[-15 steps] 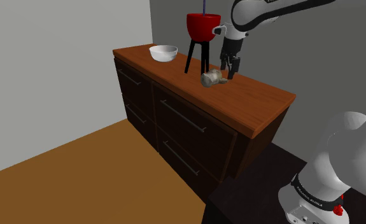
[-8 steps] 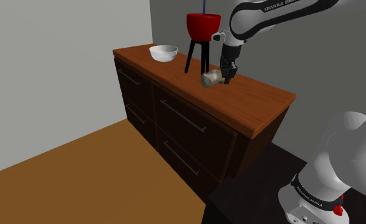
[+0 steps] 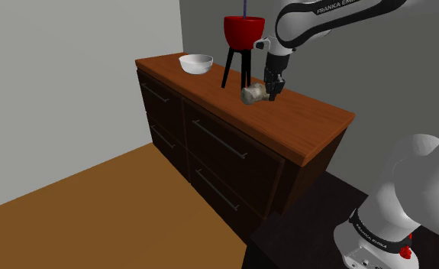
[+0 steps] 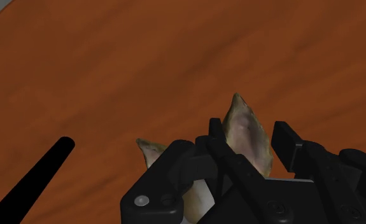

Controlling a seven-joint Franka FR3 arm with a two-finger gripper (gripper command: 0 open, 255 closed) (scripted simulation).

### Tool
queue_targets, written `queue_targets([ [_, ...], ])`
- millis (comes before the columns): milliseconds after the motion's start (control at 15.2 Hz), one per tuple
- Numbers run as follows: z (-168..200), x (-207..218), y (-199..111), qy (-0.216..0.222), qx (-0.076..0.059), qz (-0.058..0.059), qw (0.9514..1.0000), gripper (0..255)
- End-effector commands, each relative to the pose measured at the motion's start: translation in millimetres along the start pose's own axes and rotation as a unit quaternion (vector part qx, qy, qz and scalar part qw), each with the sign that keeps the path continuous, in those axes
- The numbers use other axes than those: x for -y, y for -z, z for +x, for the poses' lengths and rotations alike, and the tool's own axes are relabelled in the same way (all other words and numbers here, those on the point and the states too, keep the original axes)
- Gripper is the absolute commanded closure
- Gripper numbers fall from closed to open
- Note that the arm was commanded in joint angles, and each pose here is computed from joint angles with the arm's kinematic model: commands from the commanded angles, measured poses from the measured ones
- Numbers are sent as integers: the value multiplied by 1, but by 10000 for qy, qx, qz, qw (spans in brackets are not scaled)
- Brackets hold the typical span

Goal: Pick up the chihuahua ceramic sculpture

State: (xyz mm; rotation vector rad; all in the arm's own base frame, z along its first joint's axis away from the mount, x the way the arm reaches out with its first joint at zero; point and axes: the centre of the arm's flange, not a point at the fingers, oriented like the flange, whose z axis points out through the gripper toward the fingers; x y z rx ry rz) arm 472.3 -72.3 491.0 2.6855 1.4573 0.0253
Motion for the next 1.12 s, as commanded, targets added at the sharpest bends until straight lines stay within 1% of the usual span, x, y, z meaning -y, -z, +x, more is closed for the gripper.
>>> queue_targets([
  [0,0,0,5,2,1,3,10000,255],
  [924,-2,-6,79,2,1,3,10000,255],
  [1056,-2,-7,80,2,1,3,10000,255],
])
